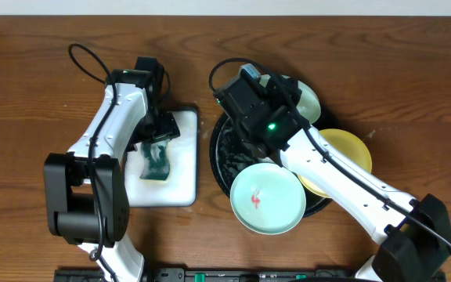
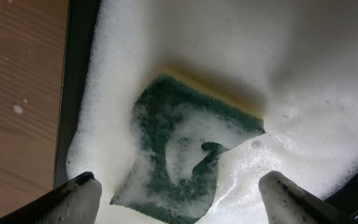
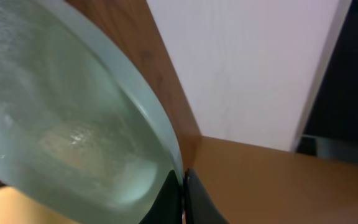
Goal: Clean dirty plates on tray and stack at the side
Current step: 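Grip the back pale green plate rim with the right gripper and lift it, then carry the pale green plate right and set it on the table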
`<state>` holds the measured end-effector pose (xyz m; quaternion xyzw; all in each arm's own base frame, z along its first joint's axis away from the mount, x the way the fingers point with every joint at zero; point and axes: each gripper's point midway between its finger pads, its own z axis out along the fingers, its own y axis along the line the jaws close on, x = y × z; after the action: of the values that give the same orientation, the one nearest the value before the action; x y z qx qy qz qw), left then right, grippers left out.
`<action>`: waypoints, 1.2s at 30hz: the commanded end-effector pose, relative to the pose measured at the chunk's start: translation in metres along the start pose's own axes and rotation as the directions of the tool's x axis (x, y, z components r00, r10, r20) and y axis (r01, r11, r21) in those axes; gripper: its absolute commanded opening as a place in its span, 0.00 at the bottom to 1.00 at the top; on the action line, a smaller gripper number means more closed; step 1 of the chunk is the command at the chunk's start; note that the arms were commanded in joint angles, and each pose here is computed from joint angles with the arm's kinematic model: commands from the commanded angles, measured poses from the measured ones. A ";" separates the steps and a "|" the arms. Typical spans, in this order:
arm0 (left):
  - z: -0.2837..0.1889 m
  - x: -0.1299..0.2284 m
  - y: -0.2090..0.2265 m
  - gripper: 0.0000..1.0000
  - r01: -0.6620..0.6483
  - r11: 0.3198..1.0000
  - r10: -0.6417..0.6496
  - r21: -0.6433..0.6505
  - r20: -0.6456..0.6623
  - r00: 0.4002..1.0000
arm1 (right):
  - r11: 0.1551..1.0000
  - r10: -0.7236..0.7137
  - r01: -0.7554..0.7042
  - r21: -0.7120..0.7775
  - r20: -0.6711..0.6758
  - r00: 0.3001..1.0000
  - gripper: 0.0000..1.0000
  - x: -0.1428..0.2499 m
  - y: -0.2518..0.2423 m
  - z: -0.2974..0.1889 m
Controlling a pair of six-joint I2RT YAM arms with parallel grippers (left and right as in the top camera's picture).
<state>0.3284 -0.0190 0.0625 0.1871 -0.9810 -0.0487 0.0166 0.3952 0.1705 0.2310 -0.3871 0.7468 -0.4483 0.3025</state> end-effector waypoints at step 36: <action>-0.001 -0.001 0.001 0.87 -0.002 1.000 0.002 0.000 0.002 1.000 | -0.304 0.503 -0.899 0.316 -0.748 -0.433 0.01 0.411 0.039 0.157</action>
<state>0.3284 -0.0191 0.0625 0.1869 -0.9810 -0.0485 0.0166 0.3039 -0.2314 0.1021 0.4527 0.8807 0.0677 0.1216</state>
